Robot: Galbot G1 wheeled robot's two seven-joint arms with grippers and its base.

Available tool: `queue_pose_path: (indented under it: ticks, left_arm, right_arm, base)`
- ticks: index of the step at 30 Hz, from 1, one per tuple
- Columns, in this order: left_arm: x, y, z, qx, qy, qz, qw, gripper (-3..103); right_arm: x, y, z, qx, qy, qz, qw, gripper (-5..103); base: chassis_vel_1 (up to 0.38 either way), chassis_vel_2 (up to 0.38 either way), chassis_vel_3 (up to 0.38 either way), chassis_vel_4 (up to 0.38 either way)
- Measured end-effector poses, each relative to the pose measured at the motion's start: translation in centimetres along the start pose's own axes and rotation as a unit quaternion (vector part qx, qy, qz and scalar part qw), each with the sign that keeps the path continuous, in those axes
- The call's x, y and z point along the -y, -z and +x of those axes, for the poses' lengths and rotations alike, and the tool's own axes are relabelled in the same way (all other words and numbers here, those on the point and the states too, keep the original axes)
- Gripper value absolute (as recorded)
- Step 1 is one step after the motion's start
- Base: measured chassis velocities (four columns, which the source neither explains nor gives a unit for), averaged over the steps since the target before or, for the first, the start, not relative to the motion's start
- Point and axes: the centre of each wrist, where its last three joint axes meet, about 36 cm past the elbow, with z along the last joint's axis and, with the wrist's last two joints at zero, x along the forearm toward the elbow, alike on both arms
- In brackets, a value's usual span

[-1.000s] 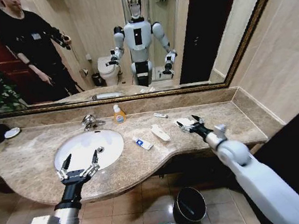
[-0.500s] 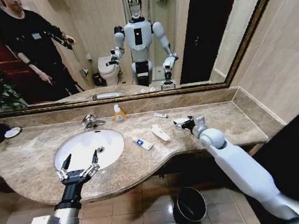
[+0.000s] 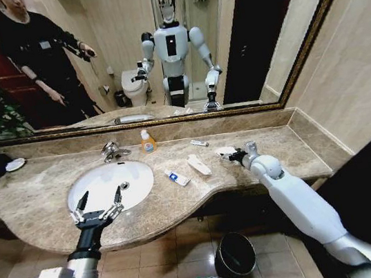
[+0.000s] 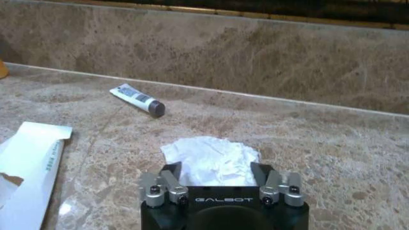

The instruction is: Pick up the trash from the sink and place it in the trash bin.

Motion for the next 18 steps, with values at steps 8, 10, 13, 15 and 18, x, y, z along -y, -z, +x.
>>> queue_pose_path:
  ticks: [8, 10, 13, 15, 18]
  left_arm:
    - [0.0, 0.0, 0.0, 0.0, 0.0, 0.0, 1.0, 100]
    - [0.0, 0.0, 0.0, 0.0, 0.0, 0.0, 1.0, 100]
    - [0.0, 0.0, 0.0, 0.0, 0.0, 0.0, 1.0, 100]
    - [0.0, 0.0, 0.0, 0.0, 0.0, 0.0, 1.0, 100]
    - [0.0, 0.0, 0.0, 0.0, 0.0, 0.0, 1.0, 100]
  right_arm:
    - [0.4, 0.0, 0.2, 0.001, -0.007, 0.0, 1.0, 47]
    - [0.6, 0.0, 0.4, 0.003, -0.009, 0.001, 1.0, 42]
    - [0.8, 0.0, 0.8, 0.006, -0.011, 0.001, 1.0, 31]
    - [1.1, -0.3, 1.7, 0.011, -0.011, -0.002, 1.0, 20]
    - [1.5, -0.9, 2.5, 0.014, -0.008, -0.004, 1.0, 15]
  base:
    - [0.0, 0.0, 0.0, 0.0]
    - [0.0, 0.0, 0.0, 0.0]
    - [0.0, 0.0, 0.0, 0.0]
    - [0.0, 0.0, 0.0, 0.0]
    - [0.0, 0.0, 0.0, 0.0]
